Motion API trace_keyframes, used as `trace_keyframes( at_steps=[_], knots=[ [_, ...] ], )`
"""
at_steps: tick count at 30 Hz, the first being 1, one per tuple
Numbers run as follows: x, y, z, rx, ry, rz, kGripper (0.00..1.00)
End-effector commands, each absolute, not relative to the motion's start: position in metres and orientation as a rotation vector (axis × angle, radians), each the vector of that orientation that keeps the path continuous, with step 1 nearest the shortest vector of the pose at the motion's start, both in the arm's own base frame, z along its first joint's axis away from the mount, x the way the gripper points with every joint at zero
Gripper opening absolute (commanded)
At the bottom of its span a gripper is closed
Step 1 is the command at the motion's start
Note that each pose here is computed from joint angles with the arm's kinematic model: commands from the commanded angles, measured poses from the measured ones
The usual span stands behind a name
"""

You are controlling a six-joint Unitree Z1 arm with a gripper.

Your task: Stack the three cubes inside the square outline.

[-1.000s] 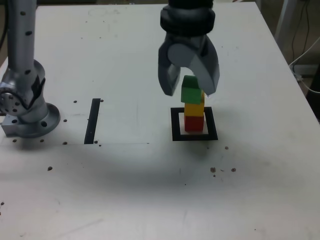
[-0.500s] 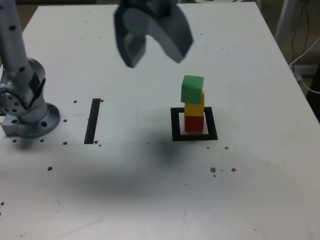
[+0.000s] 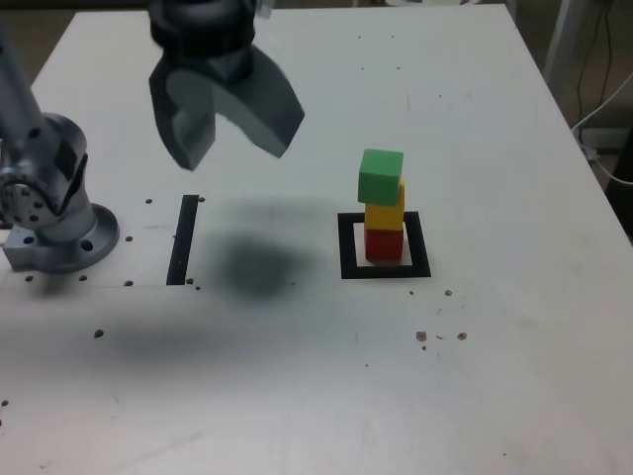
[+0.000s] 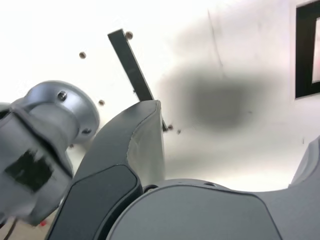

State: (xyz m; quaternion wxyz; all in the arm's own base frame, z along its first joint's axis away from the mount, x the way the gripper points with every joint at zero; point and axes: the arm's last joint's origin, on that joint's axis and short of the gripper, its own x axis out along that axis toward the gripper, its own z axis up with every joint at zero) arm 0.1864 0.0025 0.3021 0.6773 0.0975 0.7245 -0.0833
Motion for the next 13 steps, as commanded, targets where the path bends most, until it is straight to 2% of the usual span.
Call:
trace_keyframes(
  at_steps=[1,6,13],
  knots=[
    [0.172,0.004,0.278,0.212,1.648,-0.181,1.00],
    [0.156,0.004,0.259,0.197,1.648,-0.153,1.00],
    [0.141,0.005,0.255,0.190,1.641,-0.117,1.00]
  ],
)
